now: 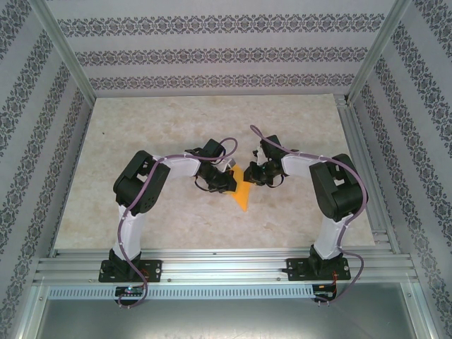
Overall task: Fold a paper plane with a square sheet of paper (pick it up from the middle)
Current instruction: Third fold the triangle at the center of the table.
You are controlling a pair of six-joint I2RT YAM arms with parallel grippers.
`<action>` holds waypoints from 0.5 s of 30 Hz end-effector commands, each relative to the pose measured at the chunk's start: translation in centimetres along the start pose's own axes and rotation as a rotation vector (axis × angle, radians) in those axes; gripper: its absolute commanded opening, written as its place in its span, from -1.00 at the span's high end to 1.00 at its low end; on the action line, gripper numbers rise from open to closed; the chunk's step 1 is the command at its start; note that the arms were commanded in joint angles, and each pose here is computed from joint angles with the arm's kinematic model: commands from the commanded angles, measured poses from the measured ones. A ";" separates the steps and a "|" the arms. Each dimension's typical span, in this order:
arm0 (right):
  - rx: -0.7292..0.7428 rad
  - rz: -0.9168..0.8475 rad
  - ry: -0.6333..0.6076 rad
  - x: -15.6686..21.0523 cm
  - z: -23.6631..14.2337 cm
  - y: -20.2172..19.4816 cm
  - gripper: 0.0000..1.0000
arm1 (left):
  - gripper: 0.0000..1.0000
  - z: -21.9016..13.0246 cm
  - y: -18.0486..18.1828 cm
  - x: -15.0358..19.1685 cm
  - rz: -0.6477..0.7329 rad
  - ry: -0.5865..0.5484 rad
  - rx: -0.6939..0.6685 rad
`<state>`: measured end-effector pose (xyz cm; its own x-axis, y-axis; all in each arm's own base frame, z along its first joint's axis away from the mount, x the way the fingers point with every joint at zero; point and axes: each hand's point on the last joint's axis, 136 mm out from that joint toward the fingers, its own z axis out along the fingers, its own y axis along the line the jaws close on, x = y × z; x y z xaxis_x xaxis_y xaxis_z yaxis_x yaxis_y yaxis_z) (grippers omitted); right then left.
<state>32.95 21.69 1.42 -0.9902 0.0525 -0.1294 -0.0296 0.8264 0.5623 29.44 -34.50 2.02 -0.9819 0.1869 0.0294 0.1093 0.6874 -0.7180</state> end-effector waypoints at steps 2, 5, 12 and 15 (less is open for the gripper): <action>0.001 -0.030 -0.015 0.0 -1.3 0.6 0.65 | 0.88 0.5 1.7 1.0 -0.020 0.029 -0.068; -0.052 -0.039 -0.053 0.1 -2.9 2.5 0.64 | 0.87 0.4 1.7 0.9 -0.018 0.027 -0.069; -0.091 0.014 -0.038 2.9 -1.8 2.2 0.66 | 0.87 0.5 1.7 1.0 -0.017 0.027 -0.070; -0.089 0.032 -0.002 4.1 -0.4 1.5 0.67 | 0.87 0.5 1.7 1.0 -0.018 0.028 -0.069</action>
<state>29.46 22.33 3.33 -0.9866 0.0722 -0.1461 -0.0347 0.7830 0.6210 29.46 -34.49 2.00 -0.9821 0.1862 0.0287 0.1096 0.6885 -0.7169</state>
